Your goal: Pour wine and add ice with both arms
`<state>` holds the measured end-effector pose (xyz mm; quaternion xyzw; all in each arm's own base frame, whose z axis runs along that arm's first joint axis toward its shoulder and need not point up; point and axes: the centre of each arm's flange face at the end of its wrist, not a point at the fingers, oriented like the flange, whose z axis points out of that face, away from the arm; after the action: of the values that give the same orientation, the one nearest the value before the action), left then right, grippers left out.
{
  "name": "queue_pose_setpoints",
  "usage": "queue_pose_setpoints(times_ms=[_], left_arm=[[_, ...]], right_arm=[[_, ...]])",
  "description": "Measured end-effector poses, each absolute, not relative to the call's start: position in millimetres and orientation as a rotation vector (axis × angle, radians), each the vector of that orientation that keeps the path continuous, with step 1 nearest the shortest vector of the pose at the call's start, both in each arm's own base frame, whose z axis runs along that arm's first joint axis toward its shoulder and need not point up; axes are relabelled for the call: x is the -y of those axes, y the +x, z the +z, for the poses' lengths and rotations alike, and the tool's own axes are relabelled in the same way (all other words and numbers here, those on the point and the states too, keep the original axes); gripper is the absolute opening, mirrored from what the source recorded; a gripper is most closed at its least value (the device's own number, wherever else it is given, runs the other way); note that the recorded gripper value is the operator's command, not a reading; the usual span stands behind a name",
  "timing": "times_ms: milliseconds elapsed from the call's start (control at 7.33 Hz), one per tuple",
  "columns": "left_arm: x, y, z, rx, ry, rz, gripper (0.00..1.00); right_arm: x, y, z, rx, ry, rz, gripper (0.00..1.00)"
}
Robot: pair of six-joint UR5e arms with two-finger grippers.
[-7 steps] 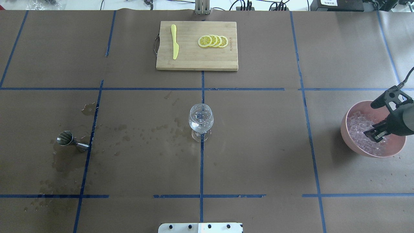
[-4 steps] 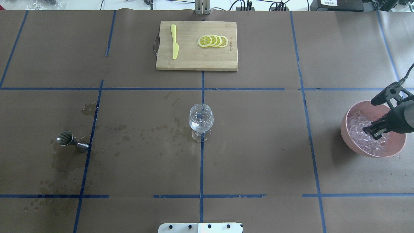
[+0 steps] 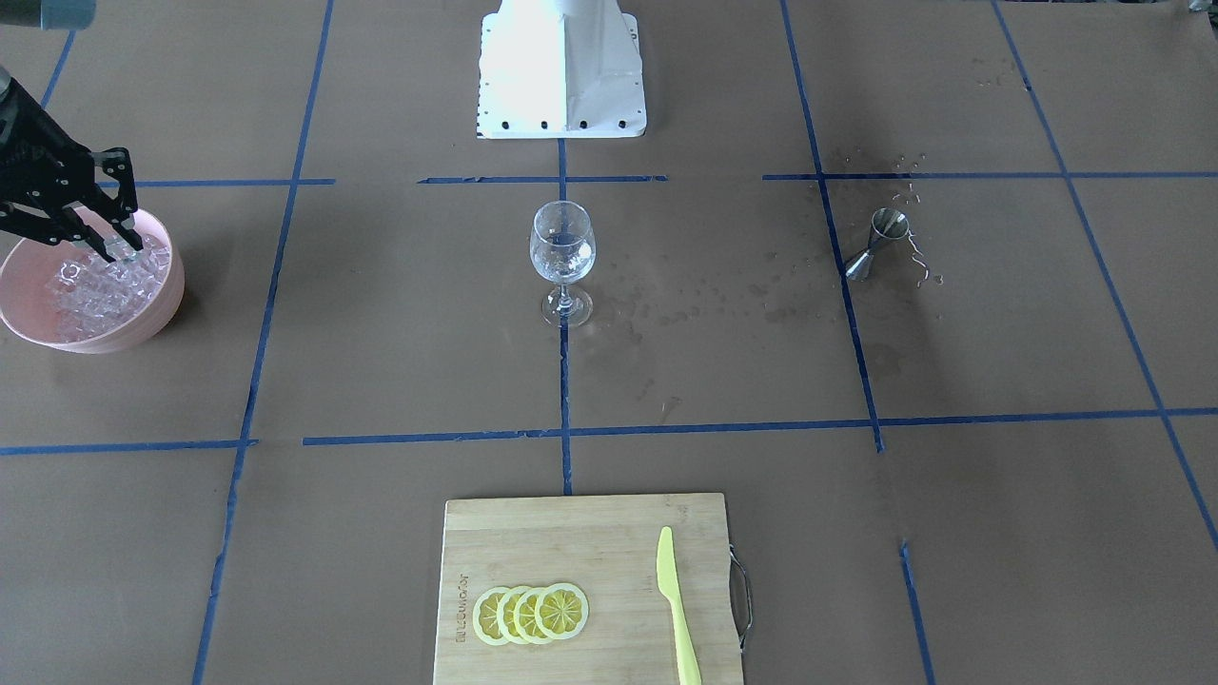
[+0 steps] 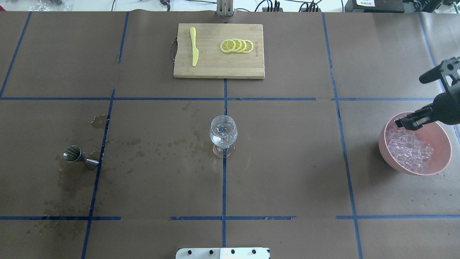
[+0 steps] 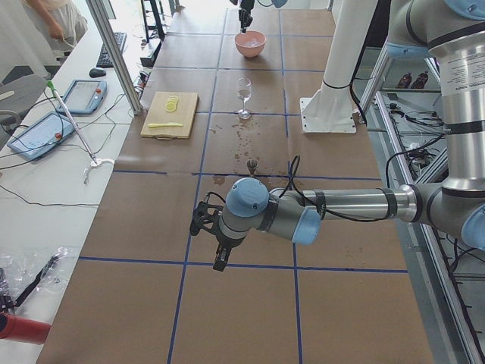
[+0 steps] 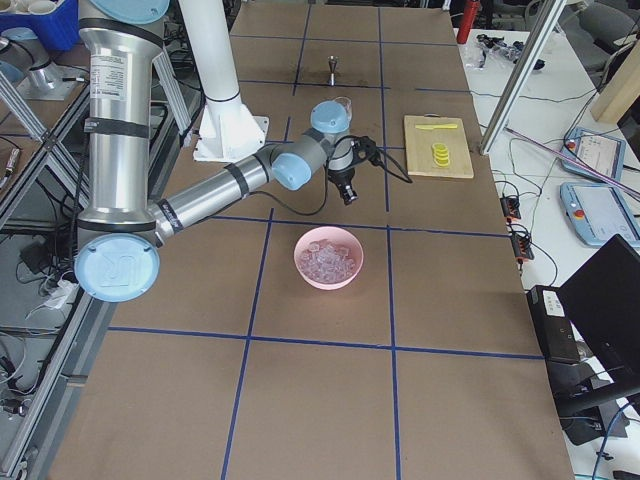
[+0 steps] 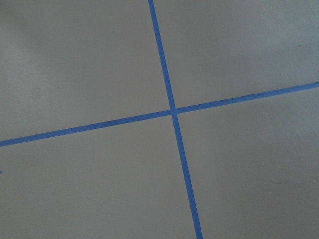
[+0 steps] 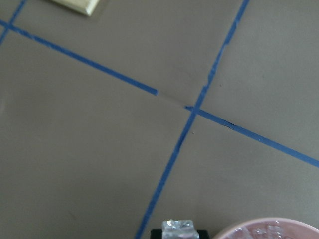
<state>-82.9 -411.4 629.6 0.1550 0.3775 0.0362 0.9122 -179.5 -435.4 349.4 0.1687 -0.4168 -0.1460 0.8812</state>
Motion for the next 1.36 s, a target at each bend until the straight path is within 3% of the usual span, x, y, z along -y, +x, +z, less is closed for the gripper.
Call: queue_pose_setpoints(times_ms=[545, 1364], left_arm=[[411, -82, 630, -0.776, 0.319, 0.077, 1.00], [411, -82, 629, -0.779, 0.319, 0.078, 1.00]], right_arm=[[422, -273, 171, 0.940, 0.247, -0.132, 0.00], [380, -455, 61, 0.819, 0.284, -0.045, 0.00]])
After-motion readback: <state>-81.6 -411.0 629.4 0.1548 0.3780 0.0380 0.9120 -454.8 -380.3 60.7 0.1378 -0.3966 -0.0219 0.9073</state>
